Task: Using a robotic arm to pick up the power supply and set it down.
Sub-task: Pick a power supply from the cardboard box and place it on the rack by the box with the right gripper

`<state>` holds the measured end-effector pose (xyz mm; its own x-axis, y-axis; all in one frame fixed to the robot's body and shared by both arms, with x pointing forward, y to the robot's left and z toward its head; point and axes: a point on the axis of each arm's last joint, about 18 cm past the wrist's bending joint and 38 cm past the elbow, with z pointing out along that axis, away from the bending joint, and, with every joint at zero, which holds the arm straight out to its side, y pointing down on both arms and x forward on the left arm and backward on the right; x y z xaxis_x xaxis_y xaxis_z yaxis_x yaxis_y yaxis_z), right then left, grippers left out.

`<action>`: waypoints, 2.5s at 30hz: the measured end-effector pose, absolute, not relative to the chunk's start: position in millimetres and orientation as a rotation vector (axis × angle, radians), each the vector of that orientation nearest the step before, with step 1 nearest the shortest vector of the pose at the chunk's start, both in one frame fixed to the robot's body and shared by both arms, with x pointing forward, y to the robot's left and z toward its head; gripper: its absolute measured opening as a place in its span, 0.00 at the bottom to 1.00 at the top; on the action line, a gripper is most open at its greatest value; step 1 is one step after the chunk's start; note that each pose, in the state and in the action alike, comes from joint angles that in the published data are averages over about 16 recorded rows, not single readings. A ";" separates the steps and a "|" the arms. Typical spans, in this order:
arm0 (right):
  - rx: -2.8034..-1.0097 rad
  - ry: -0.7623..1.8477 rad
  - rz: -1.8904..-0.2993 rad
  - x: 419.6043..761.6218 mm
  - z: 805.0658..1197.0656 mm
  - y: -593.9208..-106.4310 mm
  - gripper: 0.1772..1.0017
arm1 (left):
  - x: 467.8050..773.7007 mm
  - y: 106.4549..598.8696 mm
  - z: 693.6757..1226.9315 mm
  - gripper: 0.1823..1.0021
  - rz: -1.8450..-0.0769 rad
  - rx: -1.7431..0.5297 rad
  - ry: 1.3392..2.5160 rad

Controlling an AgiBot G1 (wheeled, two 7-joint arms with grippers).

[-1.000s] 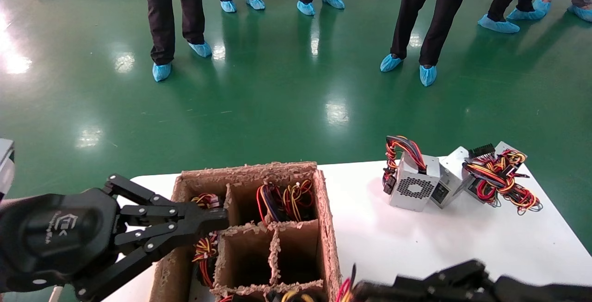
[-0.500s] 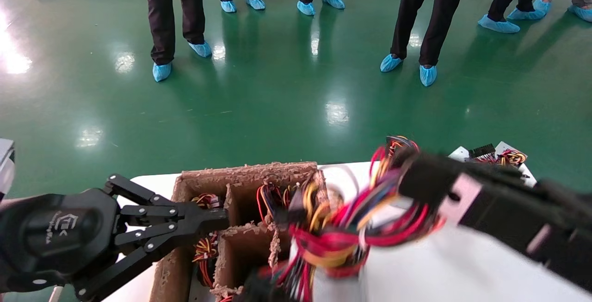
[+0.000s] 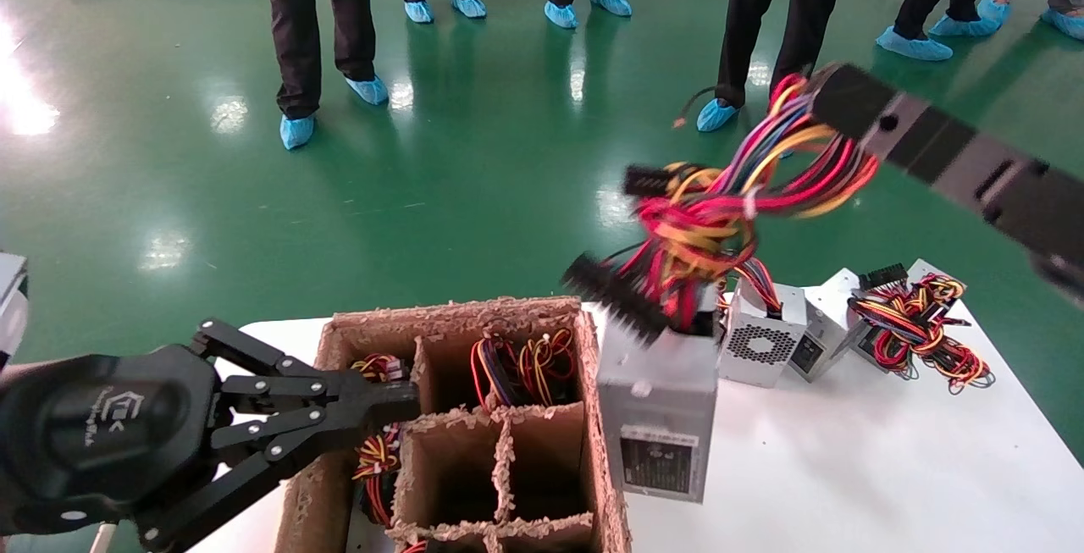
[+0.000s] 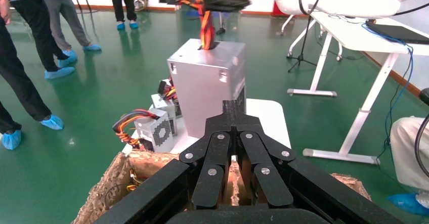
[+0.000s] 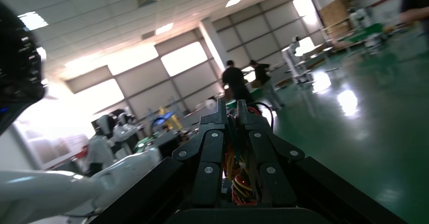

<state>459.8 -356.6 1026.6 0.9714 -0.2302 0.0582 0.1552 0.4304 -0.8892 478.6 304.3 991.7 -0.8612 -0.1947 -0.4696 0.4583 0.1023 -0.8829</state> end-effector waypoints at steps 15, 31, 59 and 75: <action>-1.023 0.264 -0.362 472.2 1003.9 -402.2 0.04 | 478.6 304.3 991.7 0.01 -1.810 0.257 1.911; -1.004 0.462 -0.395 478.1 946.0 -427.9 0.04 | 478.6 304.3 991.7 0.01 -1.810 0.257 1.911; -0.915 0.724 -0.507 480.3 863.1 -457.6 0.04 | 478.6 304.3 991.7 0.01 -1.810 0.257 1.911; -0.809 0.819 -0.567 500.0 838.6 -459.7 0.04 | 478.6 304.3 991.7 0.01 -1.810 0.257 1.911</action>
